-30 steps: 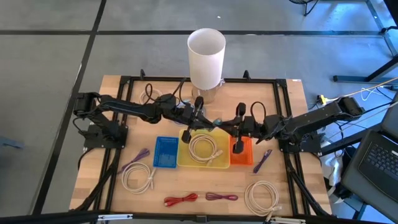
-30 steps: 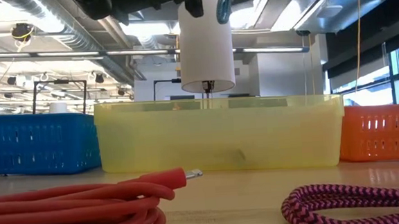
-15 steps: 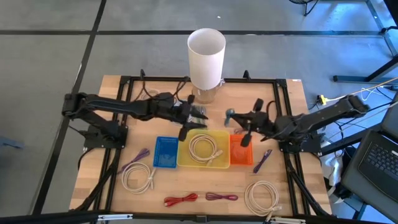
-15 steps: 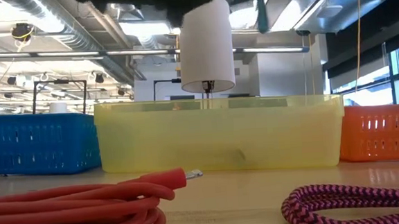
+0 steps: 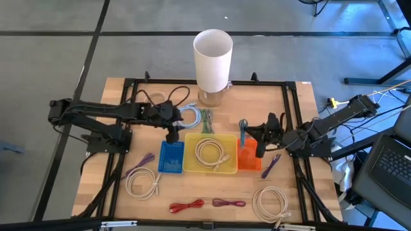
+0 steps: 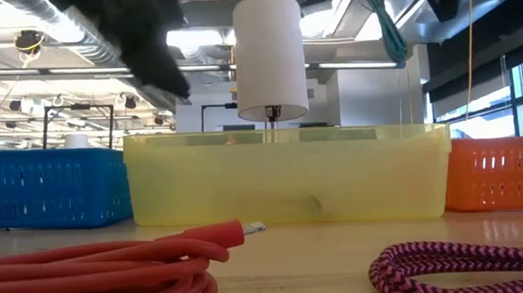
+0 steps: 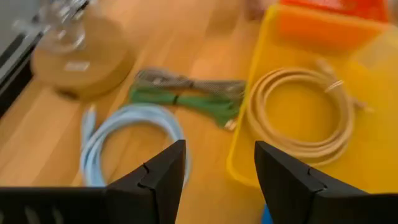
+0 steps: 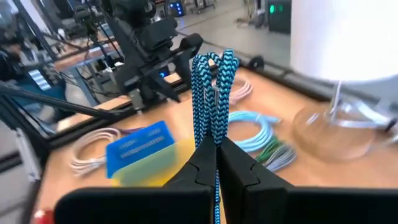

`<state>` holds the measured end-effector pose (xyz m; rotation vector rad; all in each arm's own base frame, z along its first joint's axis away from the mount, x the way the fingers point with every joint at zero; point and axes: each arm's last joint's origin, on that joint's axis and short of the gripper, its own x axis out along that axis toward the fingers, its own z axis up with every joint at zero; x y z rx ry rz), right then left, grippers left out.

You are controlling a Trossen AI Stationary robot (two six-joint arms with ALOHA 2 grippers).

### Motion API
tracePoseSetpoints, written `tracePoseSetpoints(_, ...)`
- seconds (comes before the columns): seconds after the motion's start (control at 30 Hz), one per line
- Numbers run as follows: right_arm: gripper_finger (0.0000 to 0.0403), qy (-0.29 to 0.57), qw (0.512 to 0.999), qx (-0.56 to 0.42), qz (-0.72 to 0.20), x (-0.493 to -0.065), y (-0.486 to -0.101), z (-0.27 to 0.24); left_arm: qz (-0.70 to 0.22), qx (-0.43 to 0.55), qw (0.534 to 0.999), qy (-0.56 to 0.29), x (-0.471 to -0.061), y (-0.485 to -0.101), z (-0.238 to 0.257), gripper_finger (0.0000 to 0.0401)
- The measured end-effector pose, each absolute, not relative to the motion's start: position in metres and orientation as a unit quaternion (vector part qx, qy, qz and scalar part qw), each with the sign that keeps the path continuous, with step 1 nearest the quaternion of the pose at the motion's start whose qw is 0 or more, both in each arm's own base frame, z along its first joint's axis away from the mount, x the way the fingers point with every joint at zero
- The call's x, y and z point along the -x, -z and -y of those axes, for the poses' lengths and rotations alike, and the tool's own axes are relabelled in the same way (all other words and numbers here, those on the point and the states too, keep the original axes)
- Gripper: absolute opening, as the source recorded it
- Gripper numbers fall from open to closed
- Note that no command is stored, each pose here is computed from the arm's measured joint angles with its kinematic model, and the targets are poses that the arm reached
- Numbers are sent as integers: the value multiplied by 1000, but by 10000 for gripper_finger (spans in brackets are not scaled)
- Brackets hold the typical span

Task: Pick & Place USB Port
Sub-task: Put the blue and black charger cable into the orange bin

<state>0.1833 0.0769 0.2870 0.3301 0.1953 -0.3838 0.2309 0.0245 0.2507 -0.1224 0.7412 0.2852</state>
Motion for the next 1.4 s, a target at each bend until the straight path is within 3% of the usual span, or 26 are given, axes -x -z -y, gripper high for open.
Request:
tracePoseSetpoints(0.4,0,253,929,-246,-106,-182,-262,-104,-348,98,915,-179,-195,-219,-23,185)
tracePoseSetpoints(0.67,0,304,905,-202,-217,-201,-301,-122,-336,99,919,-183,-189,-224,-22,185)
tracePoseSetpoints(0.77,0,334,877,-189,-288,-211,-305,-131,-334,95,919,-190,-188,-224,-23,185)
tracePoseSetpoints(0.9,0,426,796,-190,-386,-215,-288,-142,-336,89,918,-193,-188,-224,-23,185)
tracePoseSetpoints(1.13,0,454,789,-229,-346,-219,-263,-171,-337,76,919,-188,-188,-224,-23,185)
tracePoseSetpoints(1.4,0,488,767,-276,-314,-232,-262,-157,-333,67,922,-186,-189,-225,-23,185)
